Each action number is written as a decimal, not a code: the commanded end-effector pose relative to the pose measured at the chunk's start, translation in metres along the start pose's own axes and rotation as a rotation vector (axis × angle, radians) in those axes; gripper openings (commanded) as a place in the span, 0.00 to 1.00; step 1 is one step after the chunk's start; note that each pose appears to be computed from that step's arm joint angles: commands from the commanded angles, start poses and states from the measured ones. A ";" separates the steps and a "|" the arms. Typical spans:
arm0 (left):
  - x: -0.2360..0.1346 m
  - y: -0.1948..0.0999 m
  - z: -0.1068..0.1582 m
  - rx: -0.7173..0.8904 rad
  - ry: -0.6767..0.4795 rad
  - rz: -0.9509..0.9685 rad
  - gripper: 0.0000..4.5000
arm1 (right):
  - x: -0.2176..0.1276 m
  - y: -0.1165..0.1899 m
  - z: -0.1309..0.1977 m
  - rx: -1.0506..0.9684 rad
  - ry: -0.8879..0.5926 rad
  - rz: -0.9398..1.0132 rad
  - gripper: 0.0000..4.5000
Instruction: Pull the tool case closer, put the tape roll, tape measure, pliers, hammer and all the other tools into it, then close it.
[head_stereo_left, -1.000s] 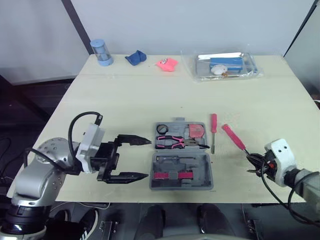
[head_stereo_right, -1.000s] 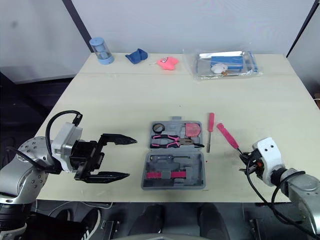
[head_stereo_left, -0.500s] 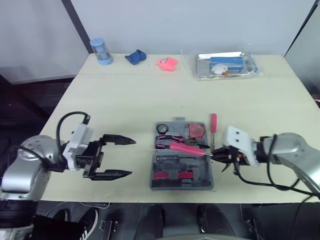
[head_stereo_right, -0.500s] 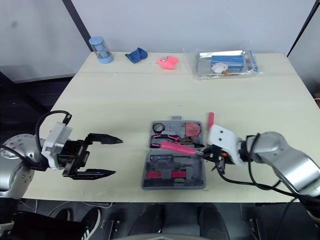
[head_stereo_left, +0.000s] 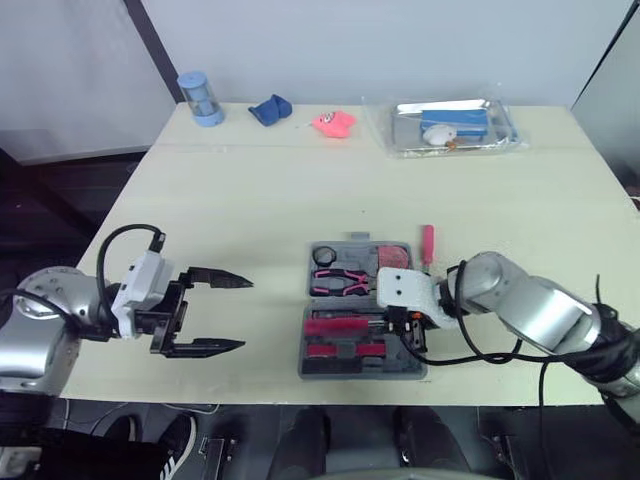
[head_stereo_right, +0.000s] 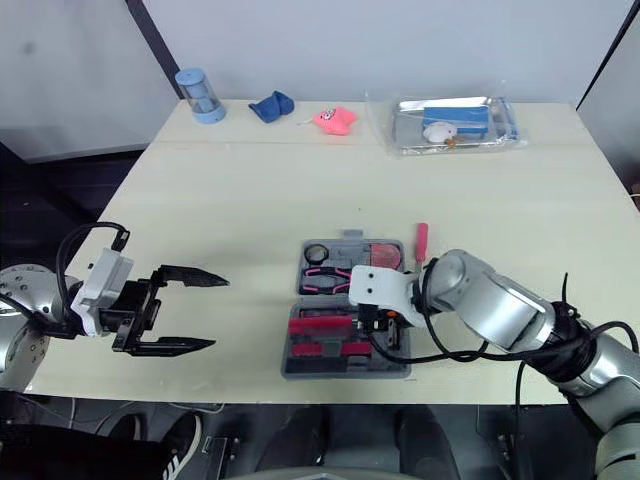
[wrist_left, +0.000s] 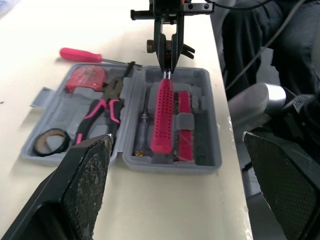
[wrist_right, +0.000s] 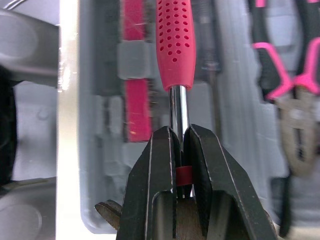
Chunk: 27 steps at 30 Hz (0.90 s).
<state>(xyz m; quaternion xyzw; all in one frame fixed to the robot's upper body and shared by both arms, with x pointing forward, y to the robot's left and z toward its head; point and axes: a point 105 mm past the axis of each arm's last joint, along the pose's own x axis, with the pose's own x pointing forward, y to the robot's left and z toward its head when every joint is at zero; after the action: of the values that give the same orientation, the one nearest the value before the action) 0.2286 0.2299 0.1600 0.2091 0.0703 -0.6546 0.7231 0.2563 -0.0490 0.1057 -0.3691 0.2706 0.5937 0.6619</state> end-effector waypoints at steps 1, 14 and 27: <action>-0.005 -0.008 0.001 0.027 0.024 -0.071 1.00 | -0.003 -0.007 0.003 -0.031 0.019 -0.044 0.01; -0.010 -0.011 -0.003 0.050 0.023 -0.079 1.00 | 0.013 -0.007 -0.001 -0.050 0.074 -0.041 0.01; -0.011 -0.013 -0.004 0.052 0.015 -0.074 1.00 | 0.024 -0.009 0.008 -0.090 0.045 -0.029 0.01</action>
<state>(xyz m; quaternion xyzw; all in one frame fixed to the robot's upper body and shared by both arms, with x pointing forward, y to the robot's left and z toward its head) 0.2205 0.2404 0.1519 0.2241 0.0740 -0.6645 0.7091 0.2668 -0.0340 0.0845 -0.4049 0.2766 0.5839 0.6470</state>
